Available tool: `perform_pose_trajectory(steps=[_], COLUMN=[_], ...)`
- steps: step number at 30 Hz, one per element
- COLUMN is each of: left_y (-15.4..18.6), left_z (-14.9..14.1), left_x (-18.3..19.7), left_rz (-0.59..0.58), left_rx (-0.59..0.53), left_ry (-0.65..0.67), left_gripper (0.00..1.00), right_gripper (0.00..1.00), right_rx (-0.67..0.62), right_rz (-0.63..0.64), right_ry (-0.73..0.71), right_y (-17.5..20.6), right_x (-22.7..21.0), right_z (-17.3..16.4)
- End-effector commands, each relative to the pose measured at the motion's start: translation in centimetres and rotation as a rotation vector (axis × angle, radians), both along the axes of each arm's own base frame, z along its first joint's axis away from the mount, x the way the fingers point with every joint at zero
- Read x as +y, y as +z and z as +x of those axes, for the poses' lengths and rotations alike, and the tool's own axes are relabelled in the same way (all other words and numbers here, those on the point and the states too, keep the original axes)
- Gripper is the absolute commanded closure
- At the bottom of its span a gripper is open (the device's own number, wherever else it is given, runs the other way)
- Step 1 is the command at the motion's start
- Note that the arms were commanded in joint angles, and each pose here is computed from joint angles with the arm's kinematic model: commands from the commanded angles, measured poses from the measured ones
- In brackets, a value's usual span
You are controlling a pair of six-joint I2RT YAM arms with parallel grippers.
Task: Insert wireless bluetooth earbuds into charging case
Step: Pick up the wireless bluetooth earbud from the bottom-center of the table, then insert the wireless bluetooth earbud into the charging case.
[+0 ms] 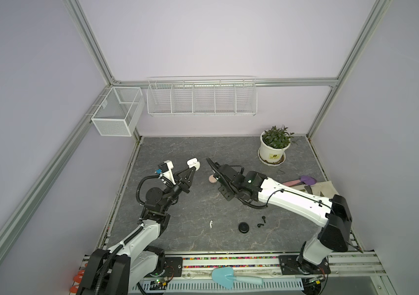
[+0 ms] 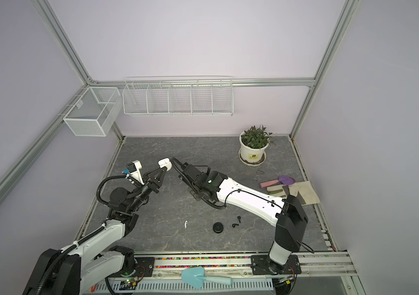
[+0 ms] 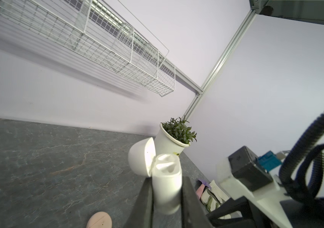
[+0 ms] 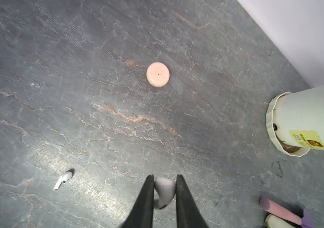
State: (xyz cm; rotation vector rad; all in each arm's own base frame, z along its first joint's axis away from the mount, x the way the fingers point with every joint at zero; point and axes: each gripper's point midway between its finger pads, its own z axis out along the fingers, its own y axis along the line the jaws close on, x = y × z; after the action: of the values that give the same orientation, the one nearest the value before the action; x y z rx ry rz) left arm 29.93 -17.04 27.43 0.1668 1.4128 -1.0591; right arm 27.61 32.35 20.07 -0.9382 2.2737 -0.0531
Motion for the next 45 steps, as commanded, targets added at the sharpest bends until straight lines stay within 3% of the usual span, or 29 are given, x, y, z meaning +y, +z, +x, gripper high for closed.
perform_pose_trajectory(steps=[1, 3, 9, 17, 28, 45], left_y=[2.5, 2.9, 2.4, 2.6, 2.5, 3.1], left_z=[-1.4, -1.9, -2.4, -3.4, -3.8, -4.1], left_x=[-1.1, -1.9, -4.3, -5.1, -5.0, -4.8], left_rz=[-0.004, -0.003, 0.059, 0.070, 0.070, 0.050], left_rx=[-0.191, -0.256, -0.291, -0.304, -0.306, -0.306], left_ry=[-0.046, -0.097, -0.231, -0.301, -0.305, -0.309], left_gripper=[1.00, 1.00, 1.00, 1.00, 1.00, 1.00], right_gripper=[0.79, 0.79, 0.79, 0.79, 0.80, 0.82], right_rx=[-0.095, -0.133, -0.245, -0.297, -0.260, -0.312], right_rz=[-0.011, -0.014, 0.018, 0.053, 0.079, 0.121], right_ry=[0.043, 0.058, 0.155, 0.276, 0.315, 0.291], right_y=[4.9, 7.0, 12.6, 15.7, 14.8, 14.3], right_x=[-1.1, -1.2, 0.4, 4.6, 7.6, 8.7], right_z=[0.4, 0.7, 0.5, 0.4, 0.5, 1.3])
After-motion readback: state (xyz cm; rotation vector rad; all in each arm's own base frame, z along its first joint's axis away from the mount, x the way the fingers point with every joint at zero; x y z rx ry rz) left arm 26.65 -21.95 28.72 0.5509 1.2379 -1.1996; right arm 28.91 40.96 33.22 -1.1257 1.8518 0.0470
